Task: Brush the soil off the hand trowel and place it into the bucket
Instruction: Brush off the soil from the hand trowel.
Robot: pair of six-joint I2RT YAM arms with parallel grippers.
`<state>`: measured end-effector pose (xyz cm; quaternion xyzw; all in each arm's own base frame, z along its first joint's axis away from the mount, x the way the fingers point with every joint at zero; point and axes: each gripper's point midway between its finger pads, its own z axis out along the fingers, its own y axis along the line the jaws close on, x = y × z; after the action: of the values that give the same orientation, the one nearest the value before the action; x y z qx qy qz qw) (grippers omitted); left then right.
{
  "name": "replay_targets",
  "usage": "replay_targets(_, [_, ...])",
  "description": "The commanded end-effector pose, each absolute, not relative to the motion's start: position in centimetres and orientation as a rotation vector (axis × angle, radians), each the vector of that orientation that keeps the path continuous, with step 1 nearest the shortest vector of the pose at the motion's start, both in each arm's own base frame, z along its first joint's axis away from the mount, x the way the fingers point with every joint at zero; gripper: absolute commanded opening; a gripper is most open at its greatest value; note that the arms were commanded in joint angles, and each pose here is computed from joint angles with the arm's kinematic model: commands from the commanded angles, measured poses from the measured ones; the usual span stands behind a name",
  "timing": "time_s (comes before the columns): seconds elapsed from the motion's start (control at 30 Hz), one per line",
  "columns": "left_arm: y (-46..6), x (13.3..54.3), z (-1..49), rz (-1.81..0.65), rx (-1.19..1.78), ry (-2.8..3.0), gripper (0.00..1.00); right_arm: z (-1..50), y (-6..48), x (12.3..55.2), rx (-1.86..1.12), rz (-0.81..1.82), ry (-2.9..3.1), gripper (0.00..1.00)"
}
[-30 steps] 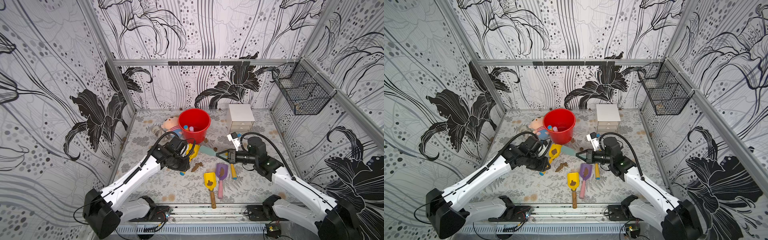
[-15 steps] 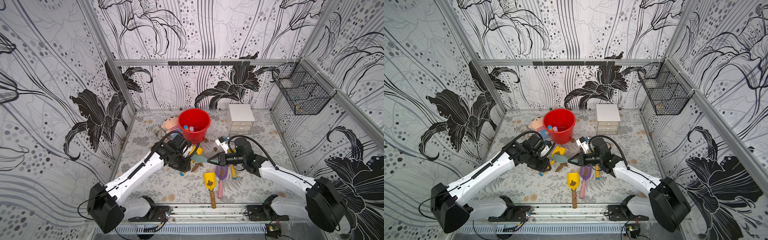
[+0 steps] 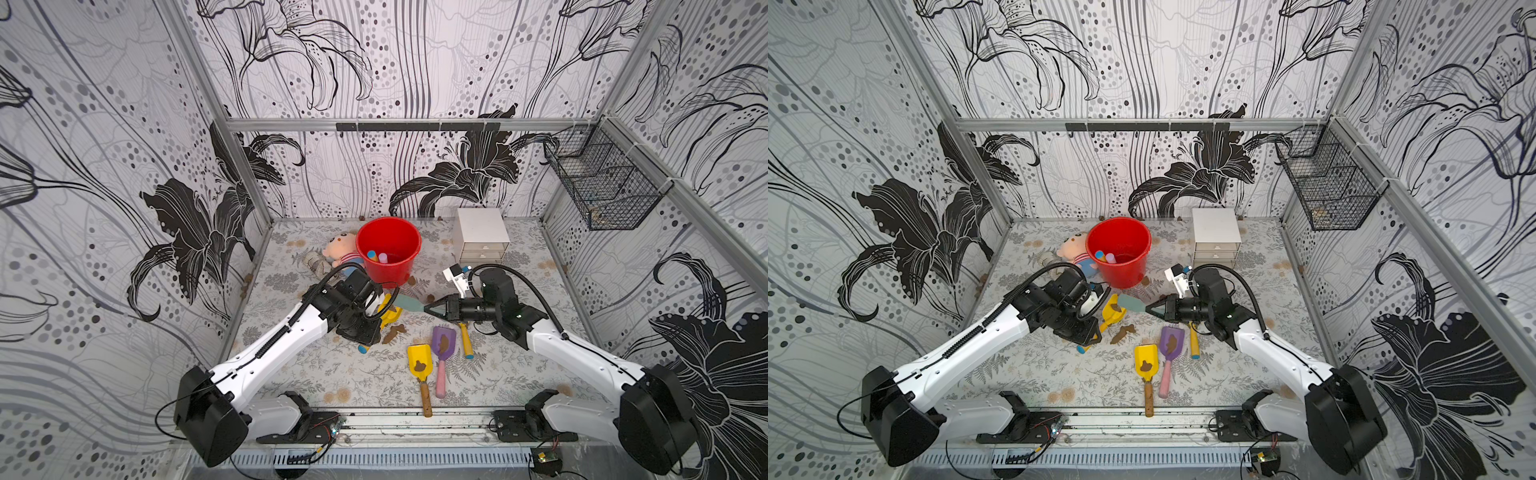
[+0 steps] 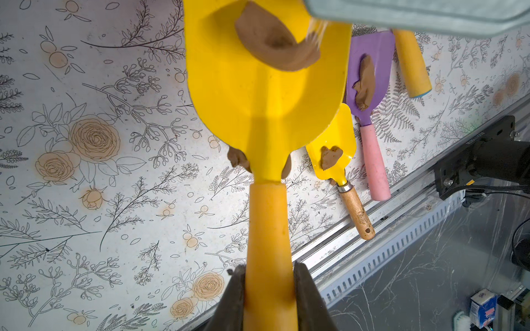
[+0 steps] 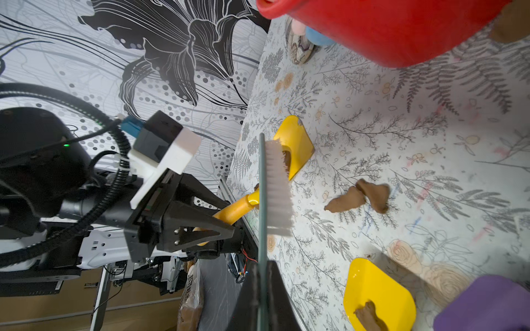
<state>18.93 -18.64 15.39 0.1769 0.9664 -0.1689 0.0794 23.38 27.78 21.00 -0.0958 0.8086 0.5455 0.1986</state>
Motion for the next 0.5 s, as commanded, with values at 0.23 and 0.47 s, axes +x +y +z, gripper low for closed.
replay_targets(0.23, [-19.0,19.4,15.6,-0.516,0.535,2.883,0.00,21.8,30.6,21.2,-0.395,1.576,2.232,0.00])
replay_targets(0.47, [-19.2,19.2,15.6,-0.539,0.532,2.888,0.00,20.3,30.1,22.6,-0.405,1.481,2.288,0.00])
